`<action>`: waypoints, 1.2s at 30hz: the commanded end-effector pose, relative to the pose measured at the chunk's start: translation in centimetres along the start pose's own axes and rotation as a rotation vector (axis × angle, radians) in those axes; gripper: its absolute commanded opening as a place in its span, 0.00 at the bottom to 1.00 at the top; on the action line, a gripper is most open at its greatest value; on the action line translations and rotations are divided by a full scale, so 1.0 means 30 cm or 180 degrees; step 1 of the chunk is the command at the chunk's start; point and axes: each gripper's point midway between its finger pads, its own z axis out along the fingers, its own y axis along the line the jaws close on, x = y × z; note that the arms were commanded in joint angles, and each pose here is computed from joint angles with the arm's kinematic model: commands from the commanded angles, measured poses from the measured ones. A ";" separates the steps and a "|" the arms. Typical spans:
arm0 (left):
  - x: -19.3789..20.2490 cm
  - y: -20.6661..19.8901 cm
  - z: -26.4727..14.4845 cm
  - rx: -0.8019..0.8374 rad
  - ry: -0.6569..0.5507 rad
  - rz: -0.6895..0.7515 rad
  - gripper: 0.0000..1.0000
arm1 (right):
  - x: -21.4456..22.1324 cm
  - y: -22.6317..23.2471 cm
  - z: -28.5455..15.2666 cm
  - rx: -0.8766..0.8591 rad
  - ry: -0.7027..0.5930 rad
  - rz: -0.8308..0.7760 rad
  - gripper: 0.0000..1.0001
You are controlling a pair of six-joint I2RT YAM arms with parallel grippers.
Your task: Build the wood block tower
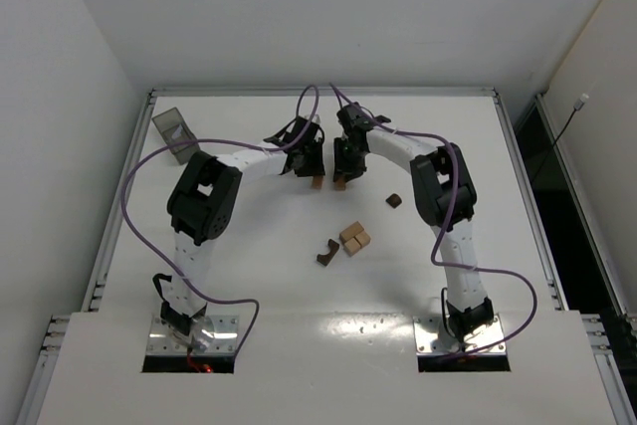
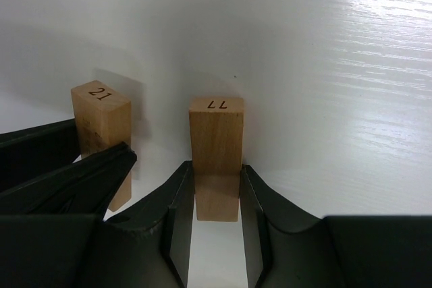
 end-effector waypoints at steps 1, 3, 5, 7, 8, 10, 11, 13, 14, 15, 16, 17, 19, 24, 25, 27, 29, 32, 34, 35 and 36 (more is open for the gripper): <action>-0.037 -0.044 0.003 0.0099 -0.0099 0.0000 0.09 | -0.048 0.066 -0.012 -0.0154 -0.0134 -0.0039 0.07; -0.025 -0.037 0.016 0.0082 -0.0069 0.0000 0.12 | -0.047 0.067 -0.012 -0.0154 -0.0134 -0.0039 0.10; -0.025 -0.037 0.016 0.0082 -0.0069 0.0000 0.14 | -0.045 0.072 -0.013 -0.0185 -0.0119 -0.0040 0.14; 0.003 -0.039 0.026 0.0066 -0.0005 0.0022 0.17 | -0.044 0.070 0.000 -0.0185 -0.0119 -0.0040 0.18; 0.003 -0.039 0.026 0.0066 -0.0005 0.0023 0.19 | -0.044 0.070 0.000 -0.0185 -0.0119 -0.0040 0.21; 0.003 -0.039 0.026 0.0066 -0.0005 0.0023 0.24 | -0.044 0.070 0.000 -0.0185 -0.0119 -0.0040 0.24; 0.013 -0.032 0.036 0.0051 0.0020 0.0052 0.26 | -0.044 0.070 0.000 -0.0185 -0.0119 -0.0040 0.28; 0.014 -0.032 0.036 0.0051 0.0020 0.0052 0.30 | -0.044 0.070 0.000 -0.0185 -0.0119 -0.0040 0.31; 0.014 -0.032 0.036 0.0051 0.0020 0.0052 0.32 | -0.044 0.070 0.000 -0.0185 -0.0119 -0.0040 0.31; 0.014 -0.032 0.036 0.0051 0.0020 0.0052 0.32 | -0.044 0.070 0.000 -0.0185 -0.0119 -0.0040 0.33; 0.014 -0.032 0.036 0.0051 0.0020 0.0052 0.34 | -0.044 0.069 0.000 -0.0184 -0.0120 -0.0069 0.35; 0.014 -0.032 0.036 0.0051 0.0020 0.0052 0.35 | -0.044 0.069 0.000 -0.0184 -0.0120 -0.0070 0.37; 0.014 -0.032 0.036 0.0051 0.0020 0.0052 0.37 | -0.044 0.069 0.000 -0.0184 -0.0120 -0.0070 0.40; 0.011 -0.027 0.037 0.0026 0.0005 0.0052 0.37 | -0.052 0.073 -0.012 -0.0196 -0.0147 -0.0103 0.40; -0.002 -0.033 0.025 0.0043 -0.0024 0.0085 0.37 | -0.049 0.078 -0.013 -0.0227 -0.0133 -0.0104 0.40; -0.012 -0.039 0.015 0.0058 -0.0050 0.0085 0.37 | -0.056 0.082 -0.026 -0.0238 -0.0161 -0.0141 0.40; -0.029 -0.060 -0.008 0.0081 -0.0110 0.0135 0.37 | -0.066 0.088 -0.043 -0.0254 -0.0196 -0.0146 0.40; -0.046 -0.058 -0.020 0.0055 -0.0164 0.0162 0.37 | -0.090 0.102 -0.075 -0.0295 -0.0290 -0.0194 0.40; -0.074 -0.093 -0.051 0.0123 -0.0244 0.0210 0.37 | -0.103 0.103 -0.094 -0.0284 -0.0344 -0.0231 0.40; -0.069 -0.102 -0.051 0.0111 -0.0252 0.0230 0.37 | -0.114 0.111 -0.116 -0.0303 -0.0388 -0.0237 0.40; -0.085 -0.112 -0.070 0.0136 -0.0294 0.0228 0.37 | -0.125 0.117 -0.138 -0.0321 -0.0434 -0.0277 0.40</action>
